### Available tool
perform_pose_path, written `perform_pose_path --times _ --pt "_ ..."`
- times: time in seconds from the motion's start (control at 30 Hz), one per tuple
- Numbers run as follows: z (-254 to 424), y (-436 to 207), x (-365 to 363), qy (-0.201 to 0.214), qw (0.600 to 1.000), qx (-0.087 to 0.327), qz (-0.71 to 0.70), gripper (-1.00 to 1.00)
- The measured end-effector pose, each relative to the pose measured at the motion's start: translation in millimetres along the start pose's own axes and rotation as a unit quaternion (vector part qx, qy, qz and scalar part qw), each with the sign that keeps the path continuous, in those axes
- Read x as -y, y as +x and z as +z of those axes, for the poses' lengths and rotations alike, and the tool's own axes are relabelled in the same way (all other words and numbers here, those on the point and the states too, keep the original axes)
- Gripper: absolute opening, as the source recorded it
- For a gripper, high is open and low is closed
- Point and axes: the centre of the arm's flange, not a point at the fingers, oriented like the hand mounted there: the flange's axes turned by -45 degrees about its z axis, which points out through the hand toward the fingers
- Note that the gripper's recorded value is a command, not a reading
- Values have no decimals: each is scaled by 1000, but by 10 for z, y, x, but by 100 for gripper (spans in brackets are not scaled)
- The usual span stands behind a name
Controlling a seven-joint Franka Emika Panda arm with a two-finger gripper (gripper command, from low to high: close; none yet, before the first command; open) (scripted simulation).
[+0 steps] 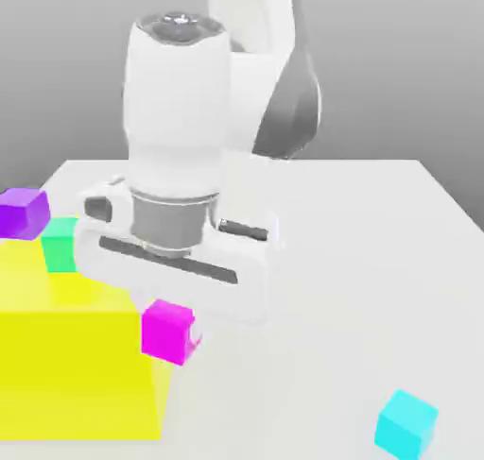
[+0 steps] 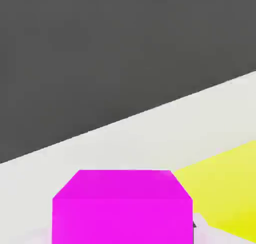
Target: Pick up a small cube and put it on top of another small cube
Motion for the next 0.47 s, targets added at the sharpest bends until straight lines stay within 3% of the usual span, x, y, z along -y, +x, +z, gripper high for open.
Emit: perform_pose_path --times 0.23,0.37,0.4,0.47 --pt "-814 -163 -1292 15 968 34 248 -100" --pt "-467 -255 -1389 22 964 39 263 -100" --pt "-346 -271 -1387 22 964 39 264 100" --pt "-346 -271 -1386 23 964 39 264 100"
